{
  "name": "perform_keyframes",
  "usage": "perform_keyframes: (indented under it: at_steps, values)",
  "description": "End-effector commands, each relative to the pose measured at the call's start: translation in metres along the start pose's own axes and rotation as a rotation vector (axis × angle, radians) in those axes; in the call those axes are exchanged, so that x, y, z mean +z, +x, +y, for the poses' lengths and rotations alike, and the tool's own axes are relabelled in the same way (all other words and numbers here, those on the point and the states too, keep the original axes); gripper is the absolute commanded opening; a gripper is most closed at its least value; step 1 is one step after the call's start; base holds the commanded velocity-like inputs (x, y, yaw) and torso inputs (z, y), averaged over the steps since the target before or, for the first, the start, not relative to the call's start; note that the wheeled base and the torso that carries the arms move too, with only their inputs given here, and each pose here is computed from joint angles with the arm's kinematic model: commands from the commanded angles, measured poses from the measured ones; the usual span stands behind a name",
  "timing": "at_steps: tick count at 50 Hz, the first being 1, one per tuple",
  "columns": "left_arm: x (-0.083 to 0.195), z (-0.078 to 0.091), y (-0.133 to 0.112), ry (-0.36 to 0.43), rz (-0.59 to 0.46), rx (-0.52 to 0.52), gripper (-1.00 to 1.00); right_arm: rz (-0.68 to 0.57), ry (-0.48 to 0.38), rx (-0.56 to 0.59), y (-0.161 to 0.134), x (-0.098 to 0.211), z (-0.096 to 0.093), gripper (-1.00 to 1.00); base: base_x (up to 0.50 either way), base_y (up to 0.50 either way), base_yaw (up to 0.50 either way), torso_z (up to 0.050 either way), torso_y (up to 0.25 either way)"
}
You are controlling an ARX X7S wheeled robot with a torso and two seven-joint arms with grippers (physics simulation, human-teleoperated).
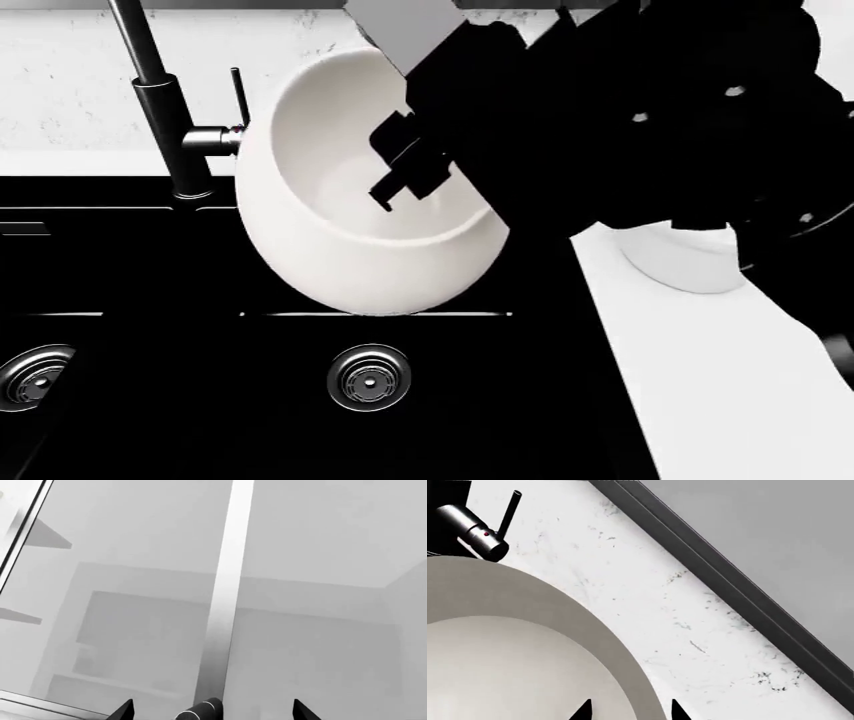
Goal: Stack the bowls in the sink.
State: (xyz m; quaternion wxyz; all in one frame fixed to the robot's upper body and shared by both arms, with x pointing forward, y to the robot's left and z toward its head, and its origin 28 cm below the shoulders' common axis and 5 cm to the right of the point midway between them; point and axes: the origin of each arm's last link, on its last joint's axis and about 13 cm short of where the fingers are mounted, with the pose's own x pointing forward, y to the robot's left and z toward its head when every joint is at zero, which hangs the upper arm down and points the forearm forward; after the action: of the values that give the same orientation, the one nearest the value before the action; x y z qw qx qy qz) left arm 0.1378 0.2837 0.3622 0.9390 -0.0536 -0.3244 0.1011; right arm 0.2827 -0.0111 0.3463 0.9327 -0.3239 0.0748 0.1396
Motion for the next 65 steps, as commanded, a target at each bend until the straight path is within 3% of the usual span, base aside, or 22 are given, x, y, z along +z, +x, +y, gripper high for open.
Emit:
perform_keyframes:
  at_steps: [1, 10, 27, 37, 65]
  values:
    - [-0.001, 0.0, -0.001, 0.002, 0.002, 0.0, 1.0, 0.013, -0.054, 0.11, 0.0, -0.007, 0.01, -1.0, 0.0, 0.0, 0.0, 0.0, 0.0]
    - [-0.001, 0.0, -0.001, 0.003, 0.003, 0.001, 1.0, 0.019, -0.097, 0.184, -0.008, -0.006, 0.015, -1.0, 0.0, 0.0, 0.0, 0.0, 0.0]
    - [-0.002, 0.0, 0.0, 0.0, 0.006, 0.001, 1.0, 0.051, -0.114, 0.278, 0.01, -0.025, 0.041, -1.0, 0.0, 0.0, 0.0, 0.0, 0.0]
    - [-0.004, 0.0, 0.0, -0.004, 0.008, -0.001, 1.0, 0.069, -0.098, 0.222, 0.024, -0.029, 0.04, -1.0, 0.0, 0.0, 0.0, 0.0, 0.0]
    - [-0.007, 0.001, -0.001, -0.006, 0.012, 0.002, 1.0, 0.131, -0.073, 0.245, 0.056, -0.062, 0.073, -1.0, 0.0, 0.0, 0.0, 0.0, 0.0]
